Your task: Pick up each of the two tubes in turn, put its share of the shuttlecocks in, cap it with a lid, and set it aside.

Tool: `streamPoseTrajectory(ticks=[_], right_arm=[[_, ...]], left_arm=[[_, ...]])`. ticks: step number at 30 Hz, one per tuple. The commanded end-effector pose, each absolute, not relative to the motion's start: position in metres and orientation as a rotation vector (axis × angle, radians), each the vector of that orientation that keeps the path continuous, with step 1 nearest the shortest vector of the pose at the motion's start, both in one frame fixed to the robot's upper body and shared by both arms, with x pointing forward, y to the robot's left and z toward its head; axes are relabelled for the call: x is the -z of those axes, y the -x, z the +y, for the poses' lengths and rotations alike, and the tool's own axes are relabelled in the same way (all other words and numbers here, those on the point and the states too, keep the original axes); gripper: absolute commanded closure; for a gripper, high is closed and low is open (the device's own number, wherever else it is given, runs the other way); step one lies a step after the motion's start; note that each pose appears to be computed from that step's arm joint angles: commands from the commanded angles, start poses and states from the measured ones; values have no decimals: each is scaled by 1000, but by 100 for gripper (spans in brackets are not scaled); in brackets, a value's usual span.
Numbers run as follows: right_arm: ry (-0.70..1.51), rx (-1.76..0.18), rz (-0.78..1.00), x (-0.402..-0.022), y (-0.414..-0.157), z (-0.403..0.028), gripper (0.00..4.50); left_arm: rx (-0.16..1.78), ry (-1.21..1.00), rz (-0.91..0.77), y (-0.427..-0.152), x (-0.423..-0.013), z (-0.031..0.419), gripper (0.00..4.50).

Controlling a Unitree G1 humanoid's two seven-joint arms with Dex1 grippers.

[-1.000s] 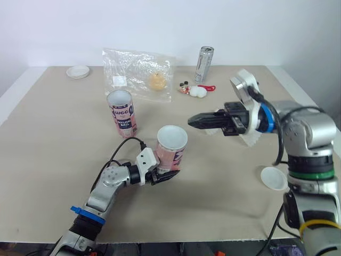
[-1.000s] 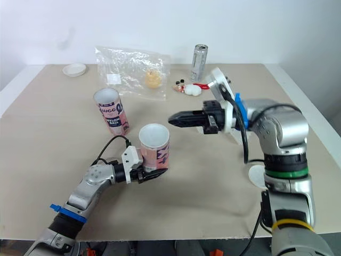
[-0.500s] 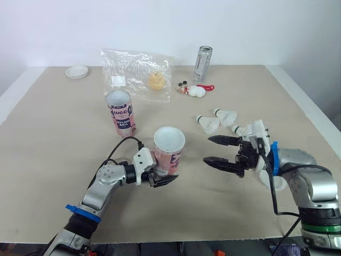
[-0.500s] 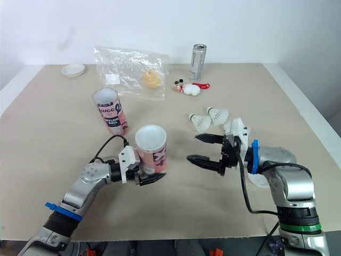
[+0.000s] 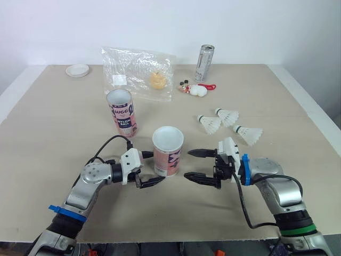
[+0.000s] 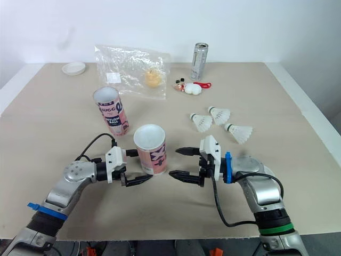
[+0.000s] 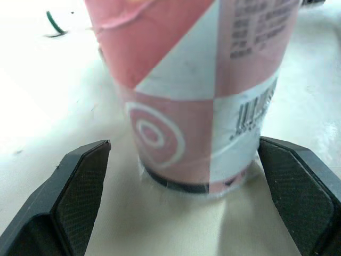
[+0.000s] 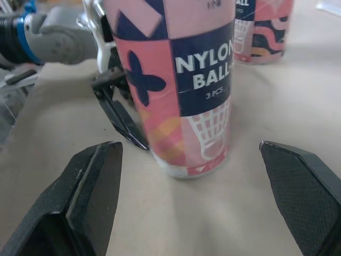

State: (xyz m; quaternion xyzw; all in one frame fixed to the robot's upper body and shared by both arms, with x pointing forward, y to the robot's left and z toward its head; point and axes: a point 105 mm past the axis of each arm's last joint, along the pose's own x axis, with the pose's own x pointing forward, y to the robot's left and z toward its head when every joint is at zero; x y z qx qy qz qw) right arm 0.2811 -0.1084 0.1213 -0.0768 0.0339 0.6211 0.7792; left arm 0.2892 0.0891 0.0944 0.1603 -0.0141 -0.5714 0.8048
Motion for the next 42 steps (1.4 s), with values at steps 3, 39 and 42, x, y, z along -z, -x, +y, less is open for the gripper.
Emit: streamPoseTrajectory(ticks=[3, 39, 42], right_arm=[[216, -1399, 33, -122, -285, -100, 10], [289, -1609, -45, -109, -300, -49, 10], [280, -1620, -51, -109, -300, -43, 10]], left_arm=[[1215, -342, -91, -280, -114, 98, 0], [1162, -316, -77, -241, -123, 116, 0], [1157, -317, -74, -241, -123, 117, 0]])
